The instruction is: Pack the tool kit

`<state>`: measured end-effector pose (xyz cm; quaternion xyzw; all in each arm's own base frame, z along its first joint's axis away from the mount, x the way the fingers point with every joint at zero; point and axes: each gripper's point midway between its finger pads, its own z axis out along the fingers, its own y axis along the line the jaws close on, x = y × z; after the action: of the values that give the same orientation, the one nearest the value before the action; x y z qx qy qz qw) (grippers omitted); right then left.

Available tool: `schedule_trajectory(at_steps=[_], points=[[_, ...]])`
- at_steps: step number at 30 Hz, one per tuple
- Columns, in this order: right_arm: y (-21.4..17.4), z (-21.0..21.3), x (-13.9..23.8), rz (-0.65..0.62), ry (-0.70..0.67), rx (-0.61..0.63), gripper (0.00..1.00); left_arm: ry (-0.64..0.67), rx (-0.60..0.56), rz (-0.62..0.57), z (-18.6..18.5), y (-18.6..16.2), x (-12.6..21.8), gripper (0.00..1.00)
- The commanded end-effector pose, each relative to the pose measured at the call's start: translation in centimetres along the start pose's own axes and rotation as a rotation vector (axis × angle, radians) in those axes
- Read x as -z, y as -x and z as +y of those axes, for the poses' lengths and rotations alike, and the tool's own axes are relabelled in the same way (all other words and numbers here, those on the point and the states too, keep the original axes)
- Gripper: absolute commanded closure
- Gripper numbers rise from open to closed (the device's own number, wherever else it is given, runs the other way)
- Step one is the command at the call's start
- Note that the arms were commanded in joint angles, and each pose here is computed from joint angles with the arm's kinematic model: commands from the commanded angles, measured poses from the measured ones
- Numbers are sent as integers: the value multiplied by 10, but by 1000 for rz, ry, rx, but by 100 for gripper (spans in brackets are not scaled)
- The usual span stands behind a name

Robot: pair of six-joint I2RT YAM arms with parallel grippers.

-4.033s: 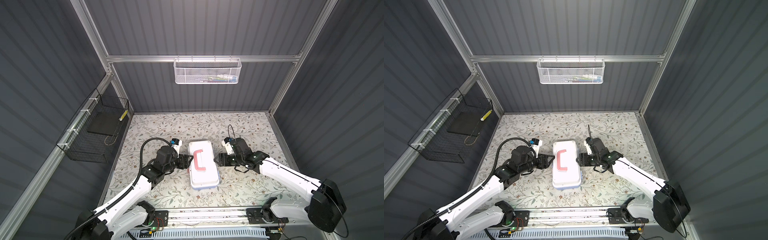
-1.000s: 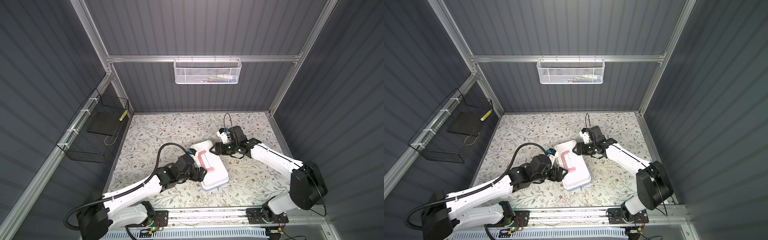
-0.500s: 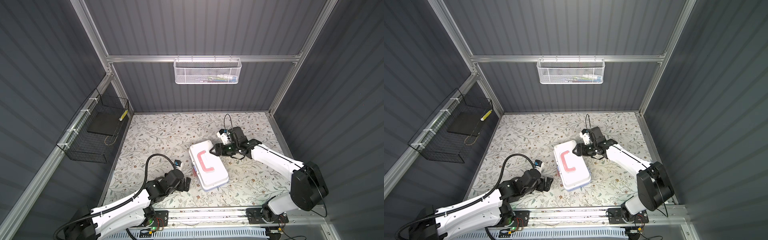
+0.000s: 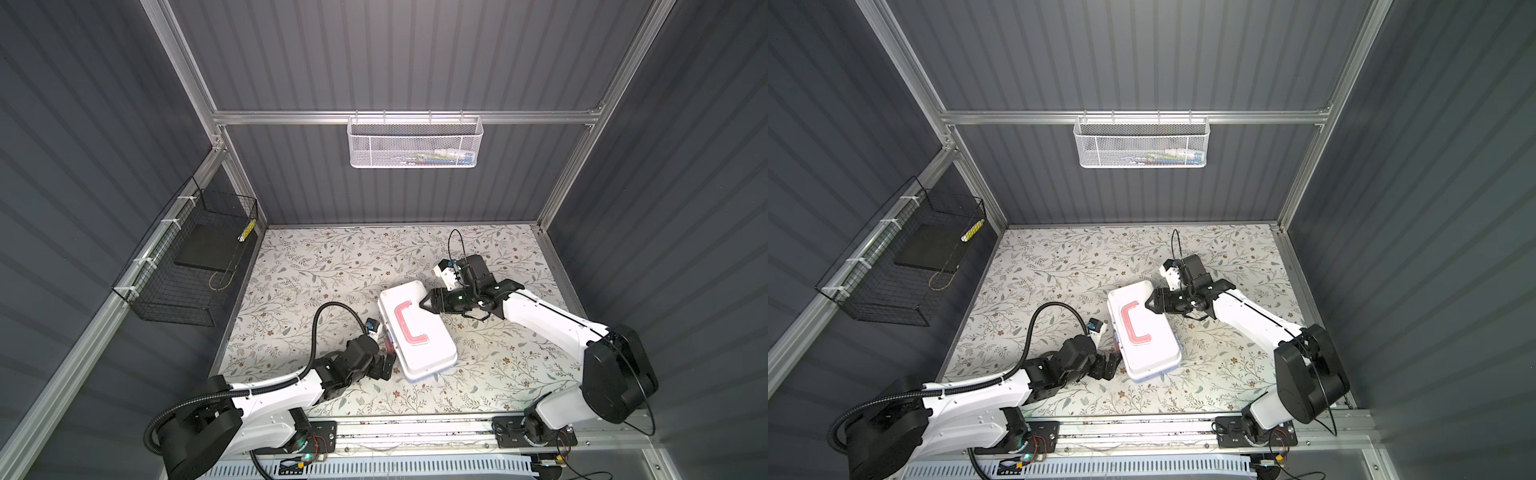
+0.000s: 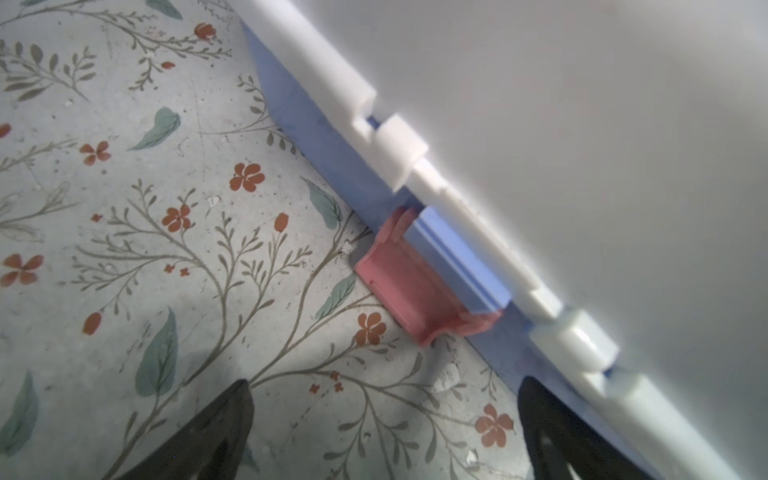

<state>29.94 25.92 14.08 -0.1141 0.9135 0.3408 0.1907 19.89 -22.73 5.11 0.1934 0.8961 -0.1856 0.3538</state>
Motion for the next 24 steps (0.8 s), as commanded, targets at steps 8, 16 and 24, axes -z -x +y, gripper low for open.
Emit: schedule_trajectory(at_steps=[8, 16, 24], points=[[-14, 8, 1, 41, 35, -12, 35, 14, -87, -18, -4, 6, -19, 0], [-15, 8, 2, 38, 39, -17, 35, 117, -79, -109, 13, 23, -19, 0], [-17, 8, 2, 43, 41, -14, 35, 246, -101, -141, 36, 30, -4, 0]])
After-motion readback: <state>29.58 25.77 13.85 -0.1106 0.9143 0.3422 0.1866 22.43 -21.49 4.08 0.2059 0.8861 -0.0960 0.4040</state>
